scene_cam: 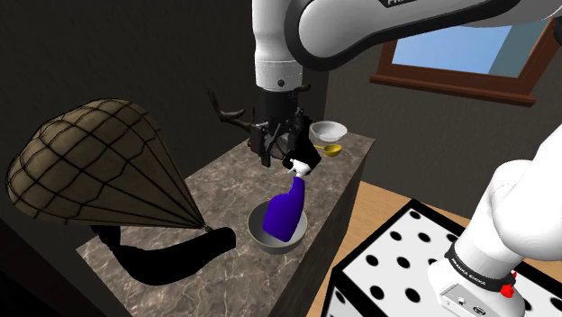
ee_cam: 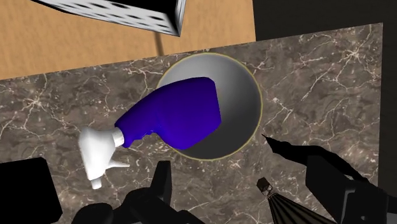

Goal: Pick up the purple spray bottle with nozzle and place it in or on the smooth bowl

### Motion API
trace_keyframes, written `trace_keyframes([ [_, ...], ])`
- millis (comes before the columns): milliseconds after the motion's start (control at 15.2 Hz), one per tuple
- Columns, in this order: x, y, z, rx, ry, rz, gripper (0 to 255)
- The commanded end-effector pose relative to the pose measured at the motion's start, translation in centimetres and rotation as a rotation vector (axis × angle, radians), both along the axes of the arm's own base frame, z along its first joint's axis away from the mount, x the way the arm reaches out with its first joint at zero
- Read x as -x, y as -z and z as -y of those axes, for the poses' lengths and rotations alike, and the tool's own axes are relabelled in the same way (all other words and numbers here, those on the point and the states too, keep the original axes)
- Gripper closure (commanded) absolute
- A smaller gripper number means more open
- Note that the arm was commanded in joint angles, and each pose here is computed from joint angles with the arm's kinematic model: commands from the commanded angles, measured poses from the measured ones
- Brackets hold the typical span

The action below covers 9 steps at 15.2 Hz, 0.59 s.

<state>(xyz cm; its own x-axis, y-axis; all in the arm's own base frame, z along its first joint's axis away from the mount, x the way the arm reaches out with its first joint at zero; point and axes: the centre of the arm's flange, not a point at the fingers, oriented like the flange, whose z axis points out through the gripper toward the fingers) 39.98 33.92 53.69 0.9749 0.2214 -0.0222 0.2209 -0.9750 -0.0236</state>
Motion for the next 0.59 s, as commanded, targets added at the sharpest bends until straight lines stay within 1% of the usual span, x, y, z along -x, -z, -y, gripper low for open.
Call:
trace_keyframes([
  [0,0.0,-2.4,0.1,0.001,0.0,0.0,0],
  [66,0.0,-3.5,0.1,0.001,0.0,0.0,0],
  [528,0.0,-3.5,0.1,0.001,0.0,0.0,0],
])
